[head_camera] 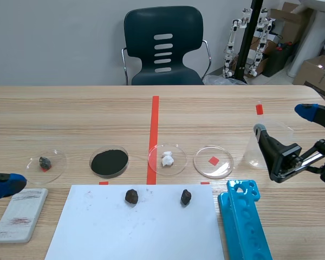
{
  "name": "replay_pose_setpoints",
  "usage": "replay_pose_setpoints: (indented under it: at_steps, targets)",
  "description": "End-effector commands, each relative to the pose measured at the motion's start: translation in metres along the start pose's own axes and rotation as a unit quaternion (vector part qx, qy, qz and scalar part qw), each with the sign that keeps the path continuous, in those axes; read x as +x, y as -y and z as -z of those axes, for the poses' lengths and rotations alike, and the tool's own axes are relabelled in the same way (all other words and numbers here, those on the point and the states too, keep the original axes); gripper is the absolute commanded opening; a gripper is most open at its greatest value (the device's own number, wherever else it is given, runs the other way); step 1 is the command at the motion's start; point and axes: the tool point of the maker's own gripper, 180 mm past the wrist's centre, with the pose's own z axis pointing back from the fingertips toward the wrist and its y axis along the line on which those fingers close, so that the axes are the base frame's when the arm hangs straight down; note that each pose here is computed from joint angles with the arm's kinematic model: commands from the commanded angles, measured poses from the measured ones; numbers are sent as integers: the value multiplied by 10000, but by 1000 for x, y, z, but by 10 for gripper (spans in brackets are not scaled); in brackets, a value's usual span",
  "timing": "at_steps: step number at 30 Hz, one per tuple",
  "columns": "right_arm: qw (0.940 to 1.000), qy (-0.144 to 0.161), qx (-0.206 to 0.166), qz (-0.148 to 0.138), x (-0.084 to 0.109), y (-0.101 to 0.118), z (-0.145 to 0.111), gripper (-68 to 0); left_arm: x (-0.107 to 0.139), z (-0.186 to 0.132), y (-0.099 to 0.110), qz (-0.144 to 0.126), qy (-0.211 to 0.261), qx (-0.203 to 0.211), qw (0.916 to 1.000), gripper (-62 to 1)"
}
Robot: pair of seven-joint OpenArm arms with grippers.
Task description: Return to the home posture
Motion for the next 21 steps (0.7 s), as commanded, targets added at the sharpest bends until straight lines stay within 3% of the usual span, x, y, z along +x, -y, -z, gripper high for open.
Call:
replay_pose_setpoints:
  at_steps: [1, 13, 21]
  targets:
    - [9997, 205, -72, -78, 12, 10, 4, -146, 5, 0, 2, -83, 133, 25, 9999, 14]
    - [9999, 122, -70, -82, 9, 10, 4, -146, 5, 0, 2, -83, 133, 25, 9999, 14]
    - [9995, -217, 25, -248, -3, 8, 2, -146, 5, 0, 2, -83, 133, 25, 9999, 14]
